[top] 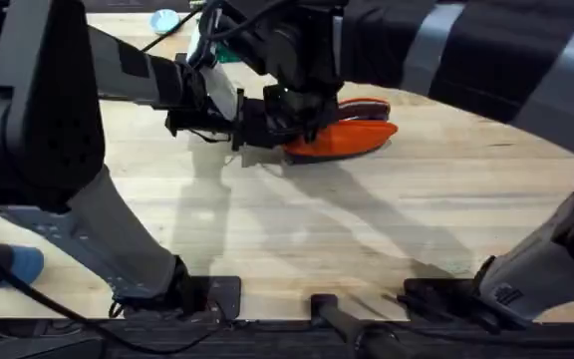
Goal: Unzip the bag, pick up the pens from the table one at a time and place them inside, then zip the bag closed.
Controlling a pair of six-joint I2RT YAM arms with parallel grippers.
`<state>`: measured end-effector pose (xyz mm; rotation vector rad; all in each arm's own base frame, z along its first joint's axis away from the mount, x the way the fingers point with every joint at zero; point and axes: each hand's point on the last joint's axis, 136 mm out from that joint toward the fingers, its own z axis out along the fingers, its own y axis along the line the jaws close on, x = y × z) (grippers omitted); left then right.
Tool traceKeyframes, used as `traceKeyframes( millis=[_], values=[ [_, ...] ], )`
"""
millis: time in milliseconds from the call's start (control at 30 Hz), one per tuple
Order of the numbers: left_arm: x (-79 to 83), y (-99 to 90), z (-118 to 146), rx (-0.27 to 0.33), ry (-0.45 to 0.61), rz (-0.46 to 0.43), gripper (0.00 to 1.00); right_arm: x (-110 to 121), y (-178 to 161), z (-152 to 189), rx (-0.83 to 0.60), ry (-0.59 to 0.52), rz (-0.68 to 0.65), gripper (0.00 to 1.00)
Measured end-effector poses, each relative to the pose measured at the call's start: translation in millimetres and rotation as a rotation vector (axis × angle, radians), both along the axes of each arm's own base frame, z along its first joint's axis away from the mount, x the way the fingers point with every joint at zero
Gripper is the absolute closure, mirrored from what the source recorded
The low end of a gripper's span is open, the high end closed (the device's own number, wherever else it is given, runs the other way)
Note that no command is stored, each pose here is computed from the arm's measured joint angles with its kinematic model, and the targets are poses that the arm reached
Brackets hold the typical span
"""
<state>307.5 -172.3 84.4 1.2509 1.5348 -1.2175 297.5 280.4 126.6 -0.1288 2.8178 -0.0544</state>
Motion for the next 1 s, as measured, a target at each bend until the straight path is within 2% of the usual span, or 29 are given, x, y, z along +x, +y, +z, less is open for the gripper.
traceKeyframes(
  millis=[300, 1000],
  values=[
    [0.0, 0.0, 0.0, 0.0, 0.0, 0.0, 0.956, -4.9, -8.9, -1.7, -0.045, 0.029, 0.038, 0.971],
    [0.2, 0.3, -1.1, 0.007, 0.039, 0.01, 0.958, 3.4, -30.4, -2.8, -0.046, 0.055, -0.072, 0.968]
  ],
)
